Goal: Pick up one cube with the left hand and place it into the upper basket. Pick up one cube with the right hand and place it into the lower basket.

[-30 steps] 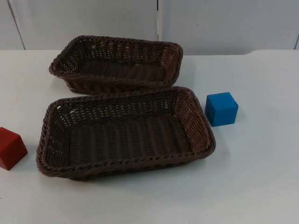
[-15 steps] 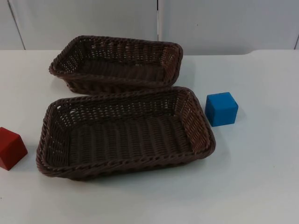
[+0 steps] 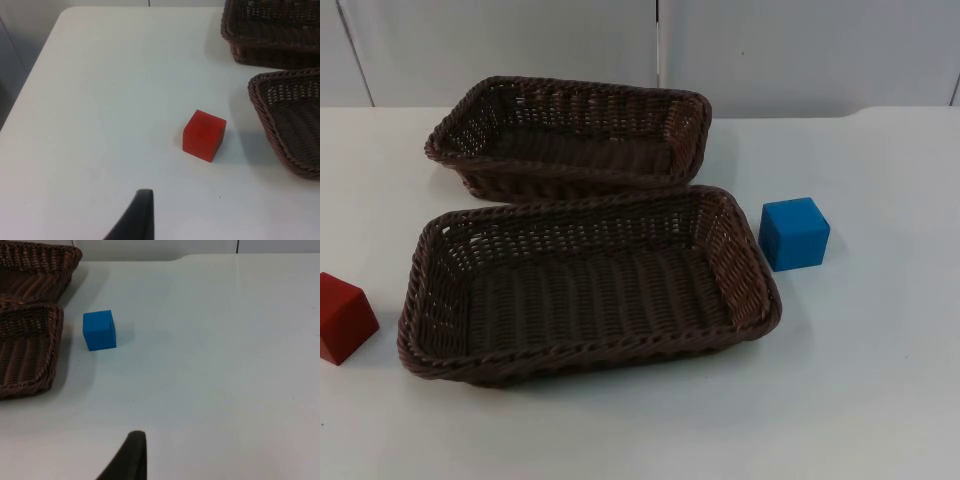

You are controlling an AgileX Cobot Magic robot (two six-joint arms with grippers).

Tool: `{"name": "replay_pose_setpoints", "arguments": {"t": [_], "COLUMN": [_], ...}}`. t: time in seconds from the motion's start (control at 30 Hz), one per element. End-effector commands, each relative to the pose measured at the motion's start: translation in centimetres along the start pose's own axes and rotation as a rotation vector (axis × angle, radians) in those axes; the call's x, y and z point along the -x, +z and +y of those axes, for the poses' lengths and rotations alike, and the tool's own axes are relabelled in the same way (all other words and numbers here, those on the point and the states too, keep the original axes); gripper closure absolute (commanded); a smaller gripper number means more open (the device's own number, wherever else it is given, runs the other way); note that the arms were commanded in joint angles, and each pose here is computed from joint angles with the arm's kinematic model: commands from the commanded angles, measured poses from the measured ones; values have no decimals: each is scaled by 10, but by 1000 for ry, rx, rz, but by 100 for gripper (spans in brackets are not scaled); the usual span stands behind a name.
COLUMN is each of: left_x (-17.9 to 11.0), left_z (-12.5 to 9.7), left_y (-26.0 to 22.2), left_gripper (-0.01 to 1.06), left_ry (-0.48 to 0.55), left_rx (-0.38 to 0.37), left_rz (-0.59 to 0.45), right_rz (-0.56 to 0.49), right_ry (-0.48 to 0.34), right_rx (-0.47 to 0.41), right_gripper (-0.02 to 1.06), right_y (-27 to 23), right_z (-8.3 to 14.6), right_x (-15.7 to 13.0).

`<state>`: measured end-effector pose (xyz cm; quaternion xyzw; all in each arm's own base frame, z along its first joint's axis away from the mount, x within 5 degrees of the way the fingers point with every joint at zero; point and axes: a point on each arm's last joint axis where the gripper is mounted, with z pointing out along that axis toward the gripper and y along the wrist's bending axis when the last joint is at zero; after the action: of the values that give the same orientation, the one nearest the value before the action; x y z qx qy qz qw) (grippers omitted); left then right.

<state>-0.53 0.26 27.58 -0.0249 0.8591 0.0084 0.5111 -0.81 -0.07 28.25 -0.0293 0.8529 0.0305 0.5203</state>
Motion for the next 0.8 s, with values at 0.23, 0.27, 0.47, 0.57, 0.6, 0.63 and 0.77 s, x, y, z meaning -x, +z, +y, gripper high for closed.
{"name": "replay_pose_setpoints", "arguments": {"t": [0.23,0.27,0.47,0.57,0.6,0.63,0.77], "left_x": [0,0,0,0,0,0,0], "left_z": [0,0,0,0,0,0,0], "left_y": [0,0,0,0,0,0,0], "left_gripper": [0,0,0,0,0,0,0], "left_ry": [2,2,2,2,2,2,2], "left_rx": [2,2,2,2,2,2,2], "left_rz": [-7,-7,-7,-7,-7,-7,-7], "right_rz": [0,0,0,0,0,0,0], "right_ry": [-12,-12,-12,-12,-12,-12,-12], "right_rx": [-2,-2,-2,-2,-2,-2,-2], "right_gripper": [-1,-1,-1,-1,-1,-1,-1], "right_y": [2,2,2,2,2,2,2], "right_z": [0,0,0,0,0,0,0], "right_x": [-2,-2,-2,-2,-2,-2,-2]}}
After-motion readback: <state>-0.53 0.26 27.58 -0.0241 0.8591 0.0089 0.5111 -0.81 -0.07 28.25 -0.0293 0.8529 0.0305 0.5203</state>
